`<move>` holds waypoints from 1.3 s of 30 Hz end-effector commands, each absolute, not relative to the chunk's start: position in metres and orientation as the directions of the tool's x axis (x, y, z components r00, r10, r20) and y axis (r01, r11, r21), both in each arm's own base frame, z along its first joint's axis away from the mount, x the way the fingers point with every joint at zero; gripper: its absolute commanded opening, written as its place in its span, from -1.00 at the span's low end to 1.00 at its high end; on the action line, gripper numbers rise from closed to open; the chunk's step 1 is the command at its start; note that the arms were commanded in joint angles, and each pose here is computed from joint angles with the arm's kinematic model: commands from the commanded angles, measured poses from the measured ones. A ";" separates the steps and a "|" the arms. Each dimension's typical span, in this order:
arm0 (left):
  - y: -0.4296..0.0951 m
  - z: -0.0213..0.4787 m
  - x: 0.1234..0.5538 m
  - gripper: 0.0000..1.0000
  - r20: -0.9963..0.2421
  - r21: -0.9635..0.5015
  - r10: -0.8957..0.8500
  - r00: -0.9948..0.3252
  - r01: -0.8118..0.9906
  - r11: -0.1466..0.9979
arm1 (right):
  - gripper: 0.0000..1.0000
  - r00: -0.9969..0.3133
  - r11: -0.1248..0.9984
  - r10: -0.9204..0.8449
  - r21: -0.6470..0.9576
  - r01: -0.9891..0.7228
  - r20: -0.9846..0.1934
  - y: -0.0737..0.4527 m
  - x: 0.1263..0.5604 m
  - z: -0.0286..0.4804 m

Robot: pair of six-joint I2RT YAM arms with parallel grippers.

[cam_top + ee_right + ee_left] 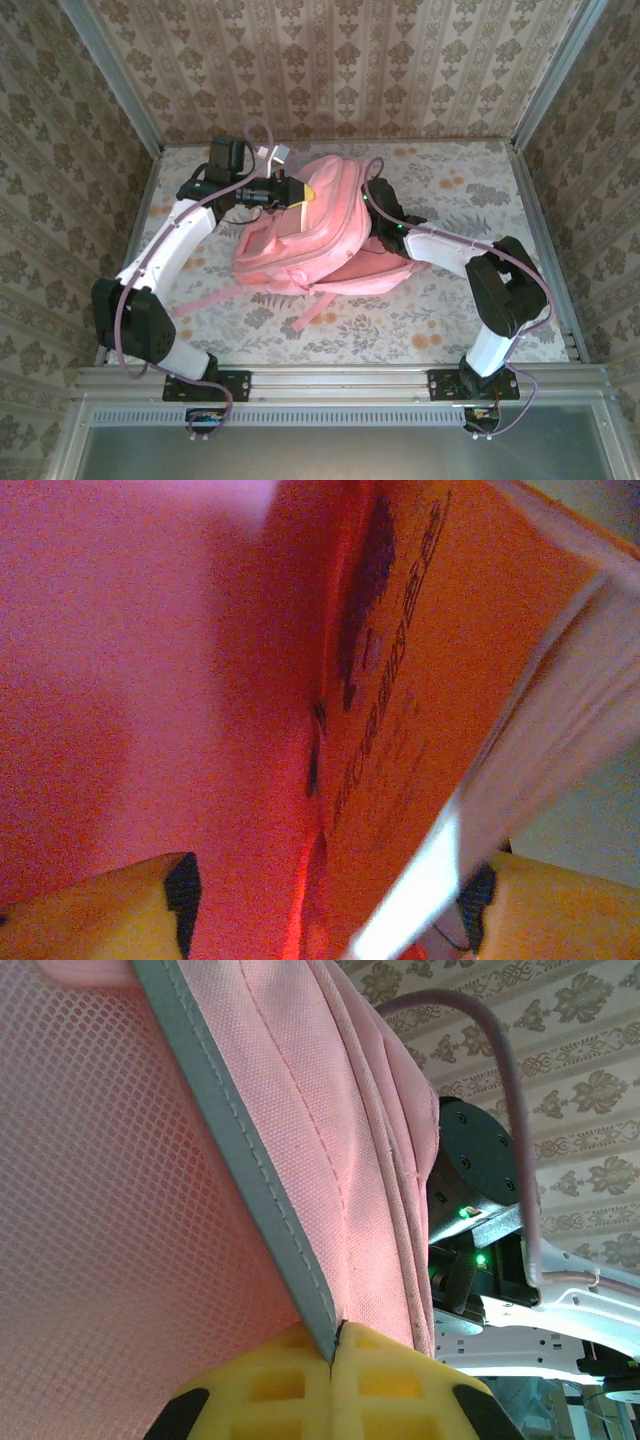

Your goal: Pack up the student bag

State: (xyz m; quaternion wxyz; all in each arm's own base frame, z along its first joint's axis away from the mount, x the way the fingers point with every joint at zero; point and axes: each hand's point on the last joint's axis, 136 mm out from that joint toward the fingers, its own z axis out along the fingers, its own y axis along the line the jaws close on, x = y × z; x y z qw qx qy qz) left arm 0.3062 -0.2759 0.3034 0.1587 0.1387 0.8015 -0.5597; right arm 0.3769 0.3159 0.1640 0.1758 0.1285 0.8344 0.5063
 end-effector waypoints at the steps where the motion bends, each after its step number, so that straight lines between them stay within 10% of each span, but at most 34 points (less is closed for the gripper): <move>1: -0.277 0.360 0.288 -1.00 -0.563 -0.805 0.054 -0.825 0.562 0.192 | 0.67 -0.880 0.475 0.408 0.880 -0.024 -0.244 0.297 0.371 0.182; 6: -0.275 0.352 0.293 -1.00 -0.550 -0.810 0.044 -0.834 0.545 0.216 | 0.99 -0.872 0.478 0.378 0.872 -0.103 -0.310 0.269 0.345 0.202; 14: -0.272 0.340 0.298 -1.00 -0.537 -0.806 0.033 -0.843 0.524 0.276 | 0.99 -0.830 0.571 0.459 0.821 0.004 -0.315 0.194 0.317 0.190; 23: -0.322 0.251 0.292 -1.00 -0.440 -0.731 0.213 -0.872 0.486 0.479 | 0.85 -0.635 0.810 0.516 0.568 0.145 -0.575 0.095 0.276 0.185; 29: -0.350 0.193 0.314 -0.98 -0.378 -0.608 0.306 -0.874 0.483 0.630 | 0.25 -0.654 0.835 0.404 0.549 -0.020 -0.639 0.115 0.261 0.193; 39: -0.305 0.231 0.314 -0.01 -0.454 -0.583 0.181 -0.873 0.444 0.680 | -0.40 -0.751 0.810 0.037 0.460 -0.365 -0.659 0.227 0.210 0.181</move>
